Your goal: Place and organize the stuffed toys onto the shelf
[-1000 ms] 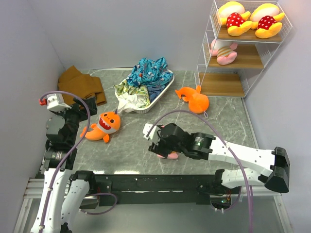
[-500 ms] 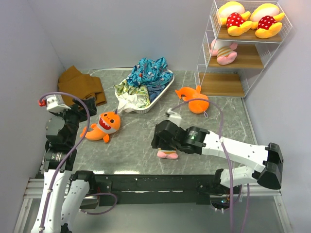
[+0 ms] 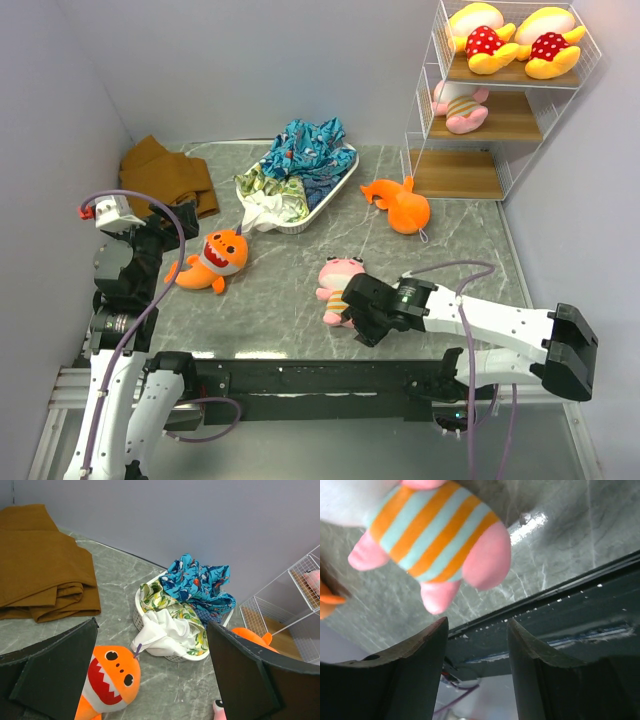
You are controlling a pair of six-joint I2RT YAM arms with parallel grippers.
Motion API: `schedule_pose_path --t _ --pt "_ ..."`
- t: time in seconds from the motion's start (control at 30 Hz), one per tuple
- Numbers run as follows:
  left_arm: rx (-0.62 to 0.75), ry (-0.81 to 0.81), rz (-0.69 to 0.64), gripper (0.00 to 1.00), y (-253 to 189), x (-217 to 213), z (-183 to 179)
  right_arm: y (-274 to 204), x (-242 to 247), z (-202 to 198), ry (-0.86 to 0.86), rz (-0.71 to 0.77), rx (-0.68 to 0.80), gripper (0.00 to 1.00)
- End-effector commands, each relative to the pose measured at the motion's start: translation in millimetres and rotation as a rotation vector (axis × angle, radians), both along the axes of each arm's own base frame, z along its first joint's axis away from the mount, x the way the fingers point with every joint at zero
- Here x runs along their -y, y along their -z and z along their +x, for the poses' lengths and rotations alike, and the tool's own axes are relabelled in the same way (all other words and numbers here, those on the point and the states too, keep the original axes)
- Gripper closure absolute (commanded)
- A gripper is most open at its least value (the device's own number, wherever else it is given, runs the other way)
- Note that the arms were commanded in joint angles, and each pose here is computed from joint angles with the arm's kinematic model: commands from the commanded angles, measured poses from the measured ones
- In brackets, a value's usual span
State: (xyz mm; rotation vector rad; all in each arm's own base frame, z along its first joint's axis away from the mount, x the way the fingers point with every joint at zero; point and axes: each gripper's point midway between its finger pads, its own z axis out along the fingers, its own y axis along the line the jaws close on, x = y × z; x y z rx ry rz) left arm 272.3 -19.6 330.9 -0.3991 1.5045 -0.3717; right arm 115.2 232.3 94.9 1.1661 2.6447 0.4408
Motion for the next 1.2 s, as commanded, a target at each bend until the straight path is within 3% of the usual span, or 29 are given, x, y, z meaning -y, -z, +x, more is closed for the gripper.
schedule_pose_path --t 0.0,0.3,0.67,1.17 --pt "0.030 0.010 0.012 0.04 -7.5 1.6 0.2 -0.5 -10.5 15.5 0.184 0.147 0.016 0.43" --pt "0.027 0.013 0.017 0.04 -6.7 2.2 0.8 -13.4 -4.5 40.2 0.320 0.207 0.111 0.45" --pt "0.026 0.005 0.017 0.04 -6.6 0.8 0.8 -1.8 -9.8 35.8 0.360 0.245 0.057 0.49" --pt "0.029 -0.001 0.018 0.04 -7.4 -0.4 -0.6 28.0 -10.2 51.8 0.402 0.162 0.085 0.48"
